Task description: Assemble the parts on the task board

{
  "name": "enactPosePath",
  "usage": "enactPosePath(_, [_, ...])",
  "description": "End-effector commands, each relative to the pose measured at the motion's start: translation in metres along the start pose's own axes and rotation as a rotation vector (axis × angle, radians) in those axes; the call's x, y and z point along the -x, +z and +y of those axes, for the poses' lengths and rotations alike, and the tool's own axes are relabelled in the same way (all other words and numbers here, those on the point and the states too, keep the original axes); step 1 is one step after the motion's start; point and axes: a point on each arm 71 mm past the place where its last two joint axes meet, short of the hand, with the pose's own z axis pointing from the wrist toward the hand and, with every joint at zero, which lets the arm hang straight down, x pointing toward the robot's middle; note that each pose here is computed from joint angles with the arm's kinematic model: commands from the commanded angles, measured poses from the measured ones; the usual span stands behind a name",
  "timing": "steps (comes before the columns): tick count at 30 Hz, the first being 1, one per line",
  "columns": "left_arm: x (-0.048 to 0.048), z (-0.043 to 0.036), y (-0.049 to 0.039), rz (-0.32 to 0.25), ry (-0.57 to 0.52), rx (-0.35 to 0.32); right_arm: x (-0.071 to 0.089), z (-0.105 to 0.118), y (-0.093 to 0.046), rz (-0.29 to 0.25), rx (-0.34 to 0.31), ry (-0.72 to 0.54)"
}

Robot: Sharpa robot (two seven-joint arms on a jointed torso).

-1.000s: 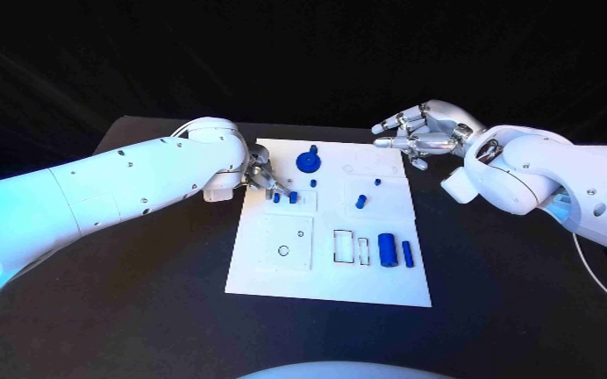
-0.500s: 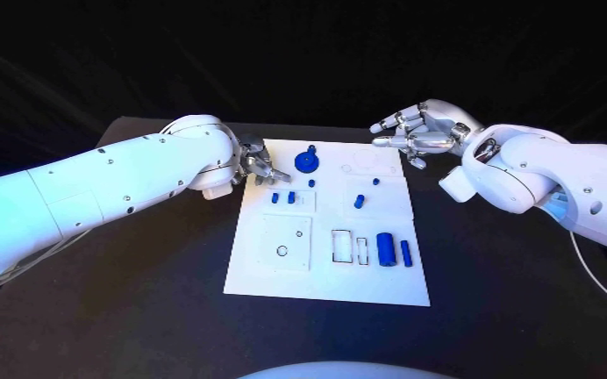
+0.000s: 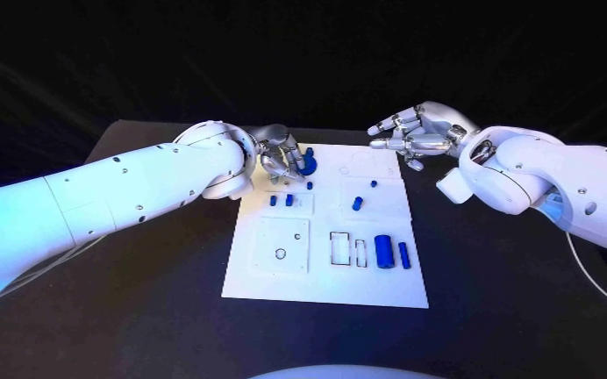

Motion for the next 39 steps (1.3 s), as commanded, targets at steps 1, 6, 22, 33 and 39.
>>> enactPosePath(1, [0.0006,-0.0130,0.0022,-0.082,0.149,-0.160,-0.002,0.001,0.000,0.008,0.013,-0.004])
enactPosePath(6, [-0.0076,-0.0147,0.0080,-0.075,0.258,-0.173,-0.002,0.001,0.001,0.010,0.014,-0.003])
enactPosePath(22, [-0.0259,-0.0176,0.0232,-0.005,0.394,-0.136,-0.004,0.002,0.001,0.014,0.018,-0.003])
enactPosePath(33, [-0.0289,-0.0189,0.0261,0.017,0.421,-0.121,-0.004,0.002,0.001,0.015,0.019,-0.002])
enactPosePath(39, [-0.0318,-0.0206,0.0301,0.034,0.430,-0.117,-0.005,0.002,0.001,0.017,0.020,-0.002])
